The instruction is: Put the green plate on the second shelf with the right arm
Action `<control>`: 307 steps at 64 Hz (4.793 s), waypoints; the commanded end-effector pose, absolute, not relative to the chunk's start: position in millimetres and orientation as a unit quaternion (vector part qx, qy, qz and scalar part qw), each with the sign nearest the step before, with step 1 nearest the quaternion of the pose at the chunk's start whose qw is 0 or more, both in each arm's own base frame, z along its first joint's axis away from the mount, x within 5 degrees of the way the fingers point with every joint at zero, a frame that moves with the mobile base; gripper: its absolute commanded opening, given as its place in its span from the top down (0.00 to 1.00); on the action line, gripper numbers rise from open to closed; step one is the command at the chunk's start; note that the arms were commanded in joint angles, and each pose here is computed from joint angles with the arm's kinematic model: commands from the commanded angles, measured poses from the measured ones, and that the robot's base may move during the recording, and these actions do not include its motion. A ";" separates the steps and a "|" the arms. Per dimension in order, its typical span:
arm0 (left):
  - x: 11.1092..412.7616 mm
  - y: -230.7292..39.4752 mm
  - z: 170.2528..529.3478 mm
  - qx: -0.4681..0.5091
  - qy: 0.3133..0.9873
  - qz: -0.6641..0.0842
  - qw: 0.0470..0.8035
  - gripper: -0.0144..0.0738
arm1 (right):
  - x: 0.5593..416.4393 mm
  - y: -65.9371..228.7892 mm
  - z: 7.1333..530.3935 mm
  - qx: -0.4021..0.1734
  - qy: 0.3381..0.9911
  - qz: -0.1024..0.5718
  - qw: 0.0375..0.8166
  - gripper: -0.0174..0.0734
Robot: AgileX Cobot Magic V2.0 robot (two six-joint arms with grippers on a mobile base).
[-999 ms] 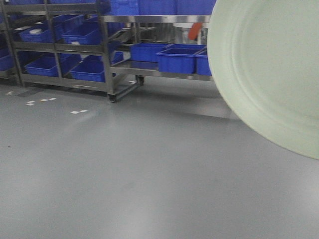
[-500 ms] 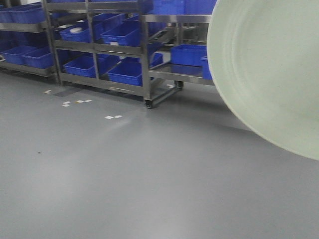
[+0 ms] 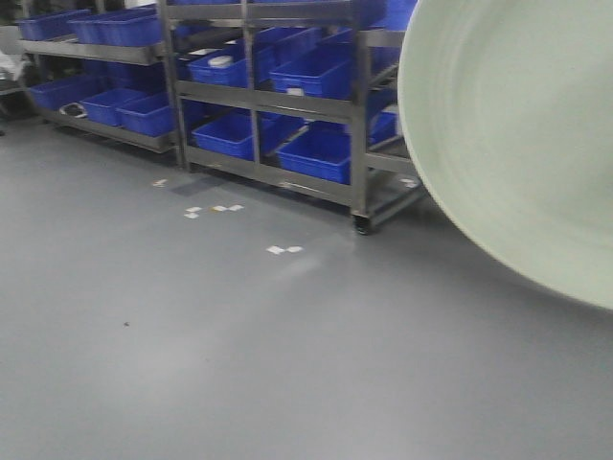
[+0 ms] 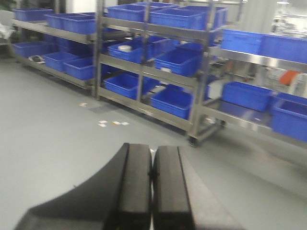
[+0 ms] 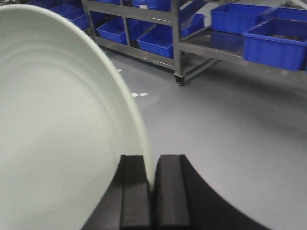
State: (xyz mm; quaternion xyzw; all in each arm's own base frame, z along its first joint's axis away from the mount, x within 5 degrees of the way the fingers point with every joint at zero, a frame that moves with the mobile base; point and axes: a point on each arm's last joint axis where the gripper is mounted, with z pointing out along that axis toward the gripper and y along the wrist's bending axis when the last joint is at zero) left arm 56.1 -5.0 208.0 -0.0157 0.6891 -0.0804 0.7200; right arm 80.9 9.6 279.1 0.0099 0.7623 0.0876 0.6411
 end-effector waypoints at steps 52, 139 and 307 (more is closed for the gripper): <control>56.0 -5.1 203.3 -0.018 0.665 -0.089 0.742 0.69 | 81.4 10.7 298.1 0.004 0.722 0.096 0.685 0.75; 56.0 -5.1 203.3 -0.018 0.665 -0.089 0.742 0.69 | 81.4 10.7 298.1 0.004 0.722 0.096 0.685 0.75; 56.0 -5.1 203.3 -0.018 0.665 -0.089 0.742 0.69 | 81.4 10.8 298.5 0.004 0.720 0.097 0.687 0.75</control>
